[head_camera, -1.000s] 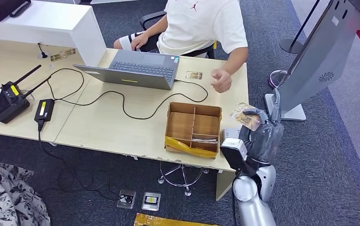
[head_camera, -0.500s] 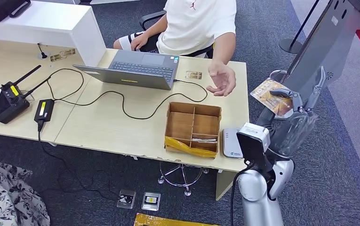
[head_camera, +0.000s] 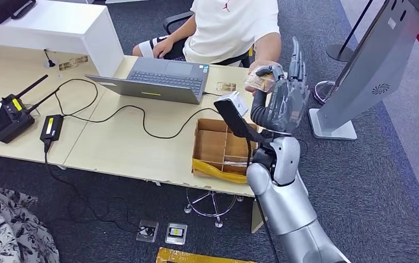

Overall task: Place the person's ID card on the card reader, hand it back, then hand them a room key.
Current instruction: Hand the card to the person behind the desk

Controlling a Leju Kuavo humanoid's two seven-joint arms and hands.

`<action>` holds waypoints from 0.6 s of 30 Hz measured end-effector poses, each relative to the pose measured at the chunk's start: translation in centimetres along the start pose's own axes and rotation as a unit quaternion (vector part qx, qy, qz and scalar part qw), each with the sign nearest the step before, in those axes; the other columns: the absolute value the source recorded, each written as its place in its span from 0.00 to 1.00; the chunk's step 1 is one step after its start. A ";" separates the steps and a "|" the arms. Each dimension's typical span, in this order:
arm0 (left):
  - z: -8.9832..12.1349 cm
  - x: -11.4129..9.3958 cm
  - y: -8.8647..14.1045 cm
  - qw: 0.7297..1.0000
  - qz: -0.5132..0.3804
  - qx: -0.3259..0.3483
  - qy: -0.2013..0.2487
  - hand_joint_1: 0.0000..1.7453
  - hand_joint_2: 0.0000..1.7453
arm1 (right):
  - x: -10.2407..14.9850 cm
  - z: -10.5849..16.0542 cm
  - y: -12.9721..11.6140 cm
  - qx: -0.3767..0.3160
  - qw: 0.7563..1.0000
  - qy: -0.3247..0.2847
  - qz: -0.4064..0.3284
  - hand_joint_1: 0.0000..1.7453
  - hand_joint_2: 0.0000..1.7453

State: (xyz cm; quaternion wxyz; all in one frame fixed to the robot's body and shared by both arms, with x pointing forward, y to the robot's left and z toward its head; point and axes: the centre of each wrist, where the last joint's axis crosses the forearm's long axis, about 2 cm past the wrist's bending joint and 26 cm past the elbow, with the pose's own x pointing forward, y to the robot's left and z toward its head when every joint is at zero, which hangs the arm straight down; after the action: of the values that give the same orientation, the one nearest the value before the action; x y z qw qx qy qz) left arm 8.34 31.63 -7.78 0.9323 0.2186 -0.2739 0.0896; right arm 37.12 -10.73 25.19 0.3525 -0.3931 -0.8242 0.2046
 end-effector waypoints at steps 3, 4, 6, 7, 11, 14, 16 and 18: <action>0.1 -0.1 -0.3 1.000 0.018 -0.002 -0.012 0.00 1.00 | -0.3 -0.2 1.3 0.047 0.998 0.005 0.034 1.00 1.00; 0.1 -0.2 -0.4 1.000 0.025 -0.002 -0.016 0.00 1.00 | -0.4 -0.3 1.7 0.060 0.997 0.008 0.043 1.00 1.00; 0.1 -0.3 -0.6 0.999 0.038 -0.002 -0.023 0.00 1.00 | -0.8 -0.3 2.4 0.082 0.995 0.015 0.059 1.00 1.00; 0.1 -0.3 -0.7 0.999 0.045 -0.002 -0.026 0.00 1.00 | -1.1 -0.2 2.7 0.093 0.993 0.019 0.065 1.00 1.00; 0.2 -0.6 -1.0 0.997 0.068 -0.002 -0.040 0.00 1.00 | -2.1 0.5 3.8 0.125 0.988 0.029 0.091 1.00 1.00; 0.2 -0.8 -1.2 0.995 0.085 -0.001 -0.052 0.00 1.00 | -2.8 0.8 4.3 0.144 0.983 0.040 0.110 1.00 1.00; 0.1 -0.9 -1.2 0.994 0.093 0.000 -0.058 0.00 1.00 | -3.2 1.1 4.6 0.155 0.980 0.046 0.120 1.00 1.00; 0.1 -1.0 -1.3 0.993 0.099 -0.001 -0.061 0.00 1.00 | -3.6 1.2 4.7 0.163 0.977 0.048 0.129 1.00 1.00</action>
State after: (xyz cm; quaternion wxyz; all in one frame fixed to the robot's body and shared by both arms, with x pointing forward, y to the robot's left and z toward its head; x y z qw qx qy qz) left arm 7.87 30.42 -8.70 0.9008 0.1947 -0.3502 0.1674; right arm 40.19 -10.77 19.97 0.4220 -0.4428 -0.7041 0.3607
